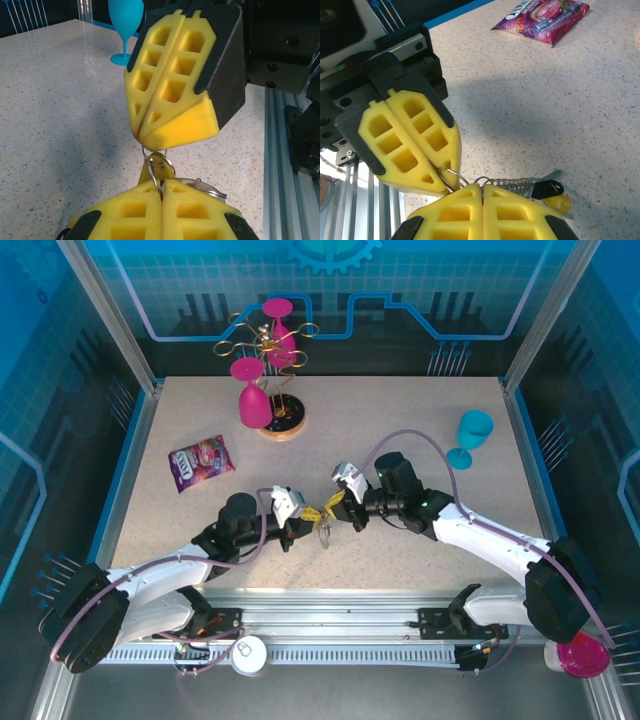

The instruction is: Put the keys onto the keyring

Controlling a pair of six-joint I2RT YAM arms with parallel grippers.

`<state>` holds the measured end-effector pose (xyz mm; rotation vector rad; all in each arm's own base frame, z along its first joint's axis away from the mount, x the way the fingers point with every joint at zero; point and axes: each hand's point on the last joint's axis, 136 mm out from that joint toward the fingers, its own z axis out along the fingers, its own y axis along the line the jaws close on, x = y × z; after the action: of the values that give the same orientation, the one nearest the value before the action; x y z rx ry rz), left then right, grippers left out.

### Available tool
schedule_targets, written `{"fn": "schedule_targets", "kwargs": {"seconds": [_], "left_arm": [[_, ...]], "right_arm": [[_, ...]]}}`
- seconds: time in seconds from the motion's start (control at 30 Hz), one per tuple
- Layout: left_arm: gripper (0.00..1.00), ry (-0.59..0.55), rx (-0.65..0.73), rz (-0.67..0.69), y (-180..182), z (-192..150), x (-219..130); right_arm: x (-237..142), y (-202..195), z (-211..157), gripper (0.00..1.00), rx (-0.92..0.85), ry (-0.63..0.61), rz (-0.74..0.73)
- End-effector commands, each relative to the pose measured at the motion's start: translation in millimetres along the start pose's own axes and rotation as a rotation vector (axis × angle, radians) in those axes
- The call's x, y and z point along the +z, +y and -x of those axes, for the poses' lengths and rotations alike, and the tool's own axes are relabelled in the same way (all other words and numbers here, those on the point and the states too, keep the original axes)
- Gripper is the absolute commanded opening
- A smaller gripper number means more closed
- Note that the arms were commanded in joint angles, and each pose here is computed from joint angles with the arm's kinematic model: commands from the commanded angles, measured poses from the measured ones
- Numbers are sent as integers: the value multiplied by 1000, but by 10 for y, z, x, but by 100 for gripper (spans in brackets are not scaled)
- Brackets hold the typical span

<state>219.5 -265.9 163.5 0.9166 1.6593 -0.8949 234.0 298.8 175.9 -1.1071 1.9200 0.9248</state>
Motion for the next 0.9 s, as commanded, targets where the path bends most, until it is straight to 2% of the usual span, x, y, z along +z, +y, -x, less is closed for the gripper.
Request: {"fn": "schedule_targets", "kwargs": {"seconds": [0.0,0.47,0.53,0.67,0.77,0.87], "left_arm": [[0,-63,101,-86,-229,209,-15],[0,-114,174,-21,-174,282,-43],[0,-111,171,-15,-162,273,-36],[0,-120,168,-7,-148,269,-43],[0,-136,170,-5,-152,283,-57],[0,-154,168,-13,-170,308,-66]], "right_arm": [[-3,-193,99,0,26,-10,-90],[-28,-65,62,0,23,-13,-31],[-67,-47,68,8,21,-23,-26],[-211,-79,78,12,38,-48,-46],[-338,-117,46,36,38,-57,-70],[-459,-90,46,46,-24,-93,-73]]}}
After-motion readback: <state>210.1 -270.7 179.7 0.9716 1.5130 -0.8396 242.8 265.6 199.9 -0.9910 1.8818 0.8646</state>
